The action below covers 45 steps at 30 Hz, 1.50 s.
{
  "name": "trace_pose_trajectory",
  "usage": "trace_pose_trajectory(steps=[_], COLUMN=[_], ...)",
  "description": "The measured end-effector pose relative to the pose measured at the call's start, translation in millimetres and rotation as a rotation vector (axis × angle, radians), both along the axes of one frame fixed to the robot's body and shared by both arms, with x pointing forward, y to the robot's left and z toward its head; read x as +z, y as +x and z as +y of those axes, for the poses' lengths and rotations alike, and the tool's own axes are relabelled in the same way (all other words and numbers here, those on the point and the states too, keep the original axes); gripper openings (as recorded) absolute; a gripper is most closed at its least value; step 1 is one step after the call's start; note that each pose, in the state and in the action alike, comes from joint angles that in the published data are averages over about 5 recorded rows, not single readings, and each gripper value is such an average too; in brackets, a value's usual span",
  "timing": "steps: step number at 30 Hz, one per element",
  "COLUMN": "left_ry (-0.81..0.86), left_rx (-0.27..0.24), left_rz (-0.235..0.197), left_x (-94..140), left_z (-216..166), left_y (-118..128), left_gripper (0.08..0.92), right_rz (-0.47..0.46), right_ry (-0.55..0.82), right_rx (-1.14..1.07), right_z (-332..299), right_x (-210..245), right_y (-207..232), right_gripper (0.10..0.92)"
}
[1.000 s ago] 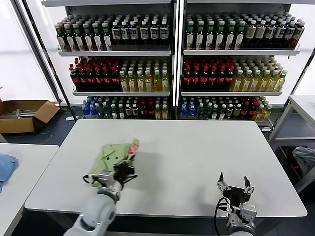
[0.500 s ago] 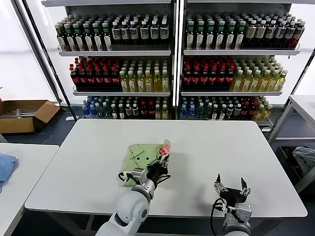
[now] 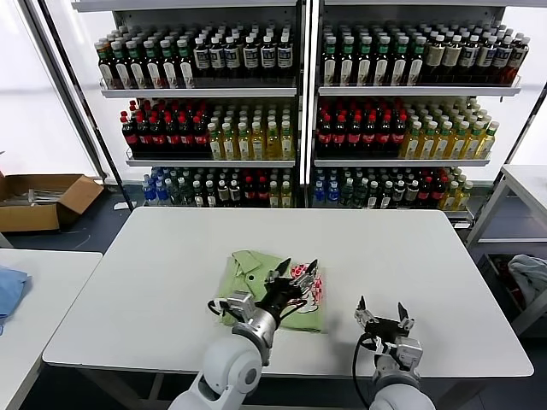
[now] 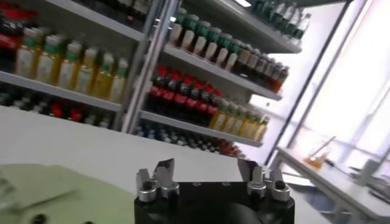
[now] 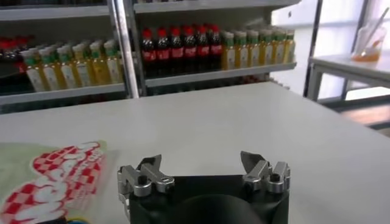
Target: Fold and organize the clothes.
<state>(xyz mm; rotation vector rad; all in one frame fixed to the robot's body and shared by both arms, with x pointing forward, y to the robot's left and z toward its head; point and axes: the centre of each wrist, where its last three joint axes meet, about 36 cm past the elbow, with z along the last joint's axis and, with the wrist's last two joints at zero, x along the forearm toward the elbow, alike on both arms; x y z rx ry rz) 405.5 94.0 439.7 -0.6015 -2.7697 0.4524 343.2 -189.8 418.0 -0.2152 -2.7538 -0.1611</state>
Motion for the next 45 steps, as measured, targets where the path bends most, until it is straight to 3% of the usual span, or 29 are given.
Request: trace_pose_trajectory(steps=[4,11,19,23,30,41,45], left_ry=[0.077,0.172,0.217,0.231,0.241,0.241,0.235], left_rx=[0.076,0.2,0.289,0.31,0.324,0.329,0.327], left_rz=[-0.006,-0.008,-0.001,0.006,0.023,0.039,0.042], left_x=[-0.6,-1.1,-0.1,-0.7,-4.3,-7.5,-7.2], left_z=[27.5,73.7,104.9,113.0,118.3,115.8,112.8], left_y=[1.1,-2.6,-12.1,-15.8,-20.8,-26.0,-29.0], left_gripper=[0.802,0.823,0.823,0.823,0.823,0.823,0.823], right_rz=[0.03,0.083,0.127,0.144,0.164,0.152,0.133], right_ry=[0.049,0.091,0.106,0.104,0.1,0.06,0.027], right_rx=[0.05,0.125,0.187,0.194,0.17,0.118,0.101], right_z=[13.7,42.6,73.1,83.5,88.5,74.1,60.9], right_x=[3.7,-0.3,-6.3,-8.9,-13.3,-16.1,-14.9], right_y=[14.2,33.1,40.4,39.8,38.2,34.6,33.7], right_gripper=[0.823,0.807,0.645,0.539,0.478,0.167,0.117])
